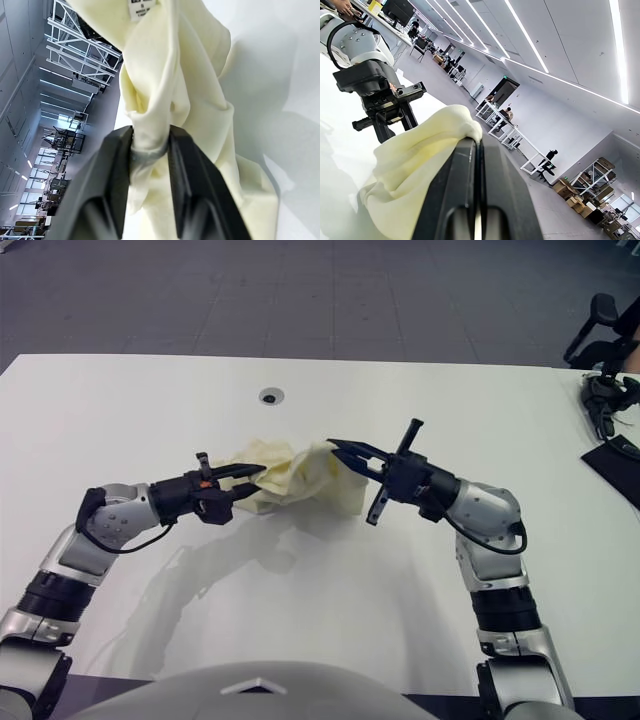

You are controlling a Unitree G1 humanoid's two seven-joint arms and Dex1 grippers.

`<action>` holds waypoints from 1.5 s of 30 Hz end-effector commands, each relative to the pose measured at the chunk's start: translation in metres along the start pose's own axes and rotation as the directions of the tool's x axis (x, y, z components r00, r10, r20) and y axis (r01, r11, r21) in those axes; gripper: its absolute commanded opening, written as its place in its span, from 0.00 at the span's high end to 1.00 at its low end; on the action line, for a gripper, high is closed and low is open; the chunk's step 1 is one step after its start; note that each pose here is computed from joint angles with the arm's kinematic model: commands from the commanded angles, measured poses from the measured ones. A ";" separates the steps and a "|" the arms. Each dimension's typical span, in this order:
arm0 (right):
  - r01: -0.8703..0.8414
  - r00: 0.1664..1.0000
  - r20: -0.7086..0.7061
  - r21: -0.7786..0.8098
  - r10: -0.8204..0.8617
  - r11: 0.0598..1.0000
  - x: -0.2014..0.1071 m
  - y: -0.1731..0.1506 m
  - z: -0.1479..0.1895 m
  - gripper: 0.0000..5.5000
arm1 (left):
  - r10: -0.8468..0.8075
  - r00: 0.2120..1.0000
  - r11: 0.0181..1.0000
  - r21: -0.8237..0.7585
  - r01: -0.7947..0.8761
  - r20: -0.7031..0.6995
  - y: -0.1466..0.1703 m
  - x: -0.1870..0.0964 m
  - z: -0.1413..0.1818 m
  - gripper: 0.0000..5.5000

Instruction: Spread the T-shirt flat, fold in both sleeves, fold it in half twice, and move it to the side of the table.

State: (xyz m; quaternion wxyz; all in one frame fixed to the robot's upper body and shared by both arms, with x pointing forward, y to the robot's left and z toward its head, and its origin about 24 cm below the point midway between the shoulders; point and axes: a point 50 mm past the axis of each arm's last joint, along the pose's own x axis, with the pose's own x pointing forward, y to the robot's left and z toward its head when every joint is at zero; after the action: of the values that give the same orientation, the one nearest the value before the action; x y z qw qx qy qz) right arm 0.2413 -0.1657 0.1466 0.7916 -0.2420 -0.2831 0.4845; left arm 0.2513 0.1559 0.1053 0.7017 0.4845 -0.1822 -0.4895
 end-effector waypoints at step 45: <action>-0.009 0.946 -0.322 0.102 0.041 0.995 -0.080 0.012 -0.024 1.00 | -0.160 0.982 0.916 0.357 0.185 -0.099 -0.032 -0.021 0.039 0.99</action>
State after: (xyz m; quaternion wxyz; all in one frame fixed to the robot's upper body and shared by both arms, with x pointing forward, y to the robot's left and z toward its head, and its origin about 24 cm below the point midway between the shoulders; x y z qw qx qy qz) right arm 0.2773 -0.2346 0.0938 0.8707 -0.3376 -0.1623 0.3188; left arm 0.2687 0.1483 0.0972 0.5671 0.6822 -0.2393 -0.3946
